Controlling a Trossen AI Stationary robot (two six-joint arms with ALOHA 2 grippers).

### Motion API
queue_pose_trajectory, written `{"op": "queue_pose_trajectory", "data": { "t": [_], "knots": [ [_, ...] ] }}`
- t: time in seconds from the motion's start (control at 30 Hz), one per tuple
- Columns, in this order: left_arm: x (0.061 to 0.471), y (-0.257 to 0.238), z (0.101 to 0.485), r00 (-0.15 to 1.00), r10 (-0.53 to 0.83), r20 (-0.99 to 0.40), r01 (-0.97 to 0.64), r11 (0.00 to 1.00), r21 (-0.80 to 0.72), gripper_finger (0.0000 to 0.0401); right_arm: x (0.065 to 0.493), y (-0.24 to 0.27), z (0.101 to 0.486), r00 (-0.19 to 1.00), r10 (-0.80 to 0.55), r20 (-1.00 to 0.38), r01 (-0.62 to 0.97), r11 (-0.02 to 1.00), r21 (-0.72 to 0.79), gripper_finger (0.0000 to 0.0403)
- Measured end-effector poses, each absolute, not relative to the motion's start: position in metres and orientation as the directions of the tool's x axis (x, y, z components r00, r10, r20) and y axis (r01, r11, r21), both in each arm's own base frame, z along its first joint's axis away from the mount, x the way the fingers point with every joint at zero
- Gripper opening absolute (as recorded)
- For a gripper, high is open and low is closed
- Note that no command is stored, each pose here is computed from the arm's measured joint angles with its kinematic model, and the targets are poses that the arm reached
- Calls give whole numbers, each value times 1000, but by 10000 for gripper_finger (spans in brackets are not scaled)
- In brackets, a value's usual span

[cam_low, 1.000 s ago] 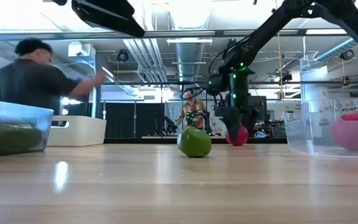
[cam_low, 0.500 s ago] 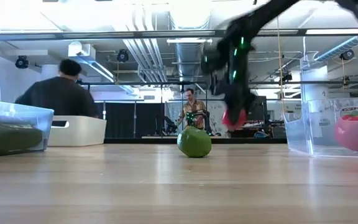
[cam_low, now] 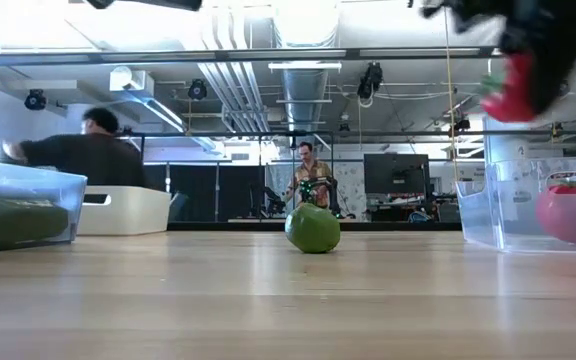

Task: Sort produce into baskets
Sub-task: Put the tomato into the transparent bin

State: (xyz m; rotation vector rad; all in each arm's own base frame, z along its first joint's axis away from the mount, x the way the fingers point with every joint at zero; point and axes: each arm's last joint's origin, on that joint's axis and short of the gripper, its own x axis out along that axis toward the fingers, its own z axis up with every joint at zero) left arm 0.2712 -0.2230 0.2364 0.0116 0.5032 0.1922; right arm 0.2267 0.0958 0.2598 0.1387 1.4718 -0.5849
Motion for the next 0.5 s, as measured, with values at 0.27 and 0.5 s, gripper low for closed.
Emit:
{"op": "queue_pose_trajectory", "data": {
  "t": [0.27, 0.5],
  "knots": [
    [281, -227, 222, 854, 195, -483, -199, 979, 44, 308, 208, 73, 204, -126, -381, -916, 477, 786, -393, 281],
    [279, -226, 223, 847, 198, -493, -192, 979, 64, 308, 213, 43, 195, -161, -363, -918, 498, 773, -393, 282]
  ]
}}
